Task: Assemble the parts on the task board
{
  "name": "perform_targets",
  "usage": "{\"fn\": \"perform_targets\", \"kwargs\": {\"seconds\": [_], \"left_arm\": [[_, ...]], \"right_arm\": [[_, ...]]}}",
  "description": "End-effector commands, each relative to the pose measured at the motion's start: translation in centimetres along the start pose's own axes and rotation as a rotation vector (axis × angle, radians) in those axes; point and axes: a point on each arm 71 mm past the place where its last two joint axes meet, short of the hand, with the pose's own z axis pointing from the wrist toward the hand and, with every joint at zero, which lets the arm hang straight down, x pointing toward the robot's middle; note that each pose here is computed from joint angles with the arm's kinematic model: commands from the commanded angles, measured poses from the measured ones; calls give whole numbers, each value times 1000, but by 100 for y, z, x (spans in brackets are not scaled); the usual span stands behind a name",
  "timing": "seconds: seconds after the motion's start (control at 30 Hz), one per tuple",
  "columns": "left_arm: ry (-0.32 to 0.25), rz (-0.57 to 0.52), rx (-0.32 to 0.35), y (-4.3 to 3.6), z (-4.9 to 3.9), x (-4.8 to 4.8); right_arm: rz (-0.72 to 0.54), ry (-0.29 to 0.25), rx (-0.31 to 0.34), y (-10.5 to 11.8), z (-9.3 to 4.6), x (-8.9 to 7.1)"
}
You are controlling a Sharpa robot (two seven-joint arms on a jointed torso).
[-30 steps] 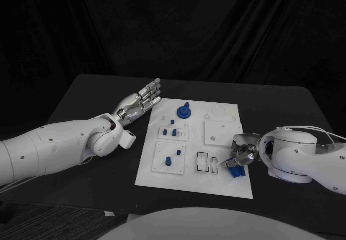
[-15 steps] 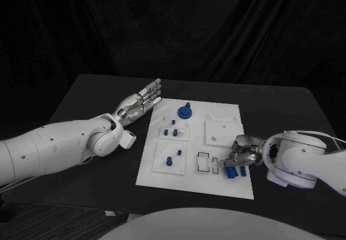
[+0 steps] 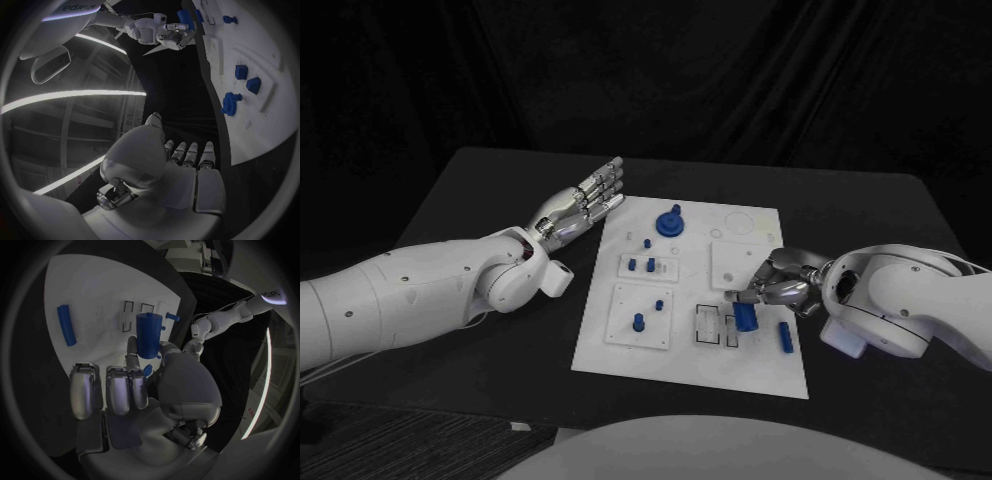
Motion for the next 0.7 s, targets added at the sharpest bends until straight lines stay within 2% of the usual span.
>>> {"fn": "perform_targets", "kwargs": {"seconds": [0.03, 0.37, 0.7], "left_arm": [[8, -7, 31, -21, 2, 18], [17, -14, 26, -17, 11, 35], [23, -19, 21, -15, 11, 47]], "right_arm": [[56, -18, -12, 12, 4, -21], [65, -31, -6, 42, 54, 28], [34, 1, 9, 95, 149, 160]]}}
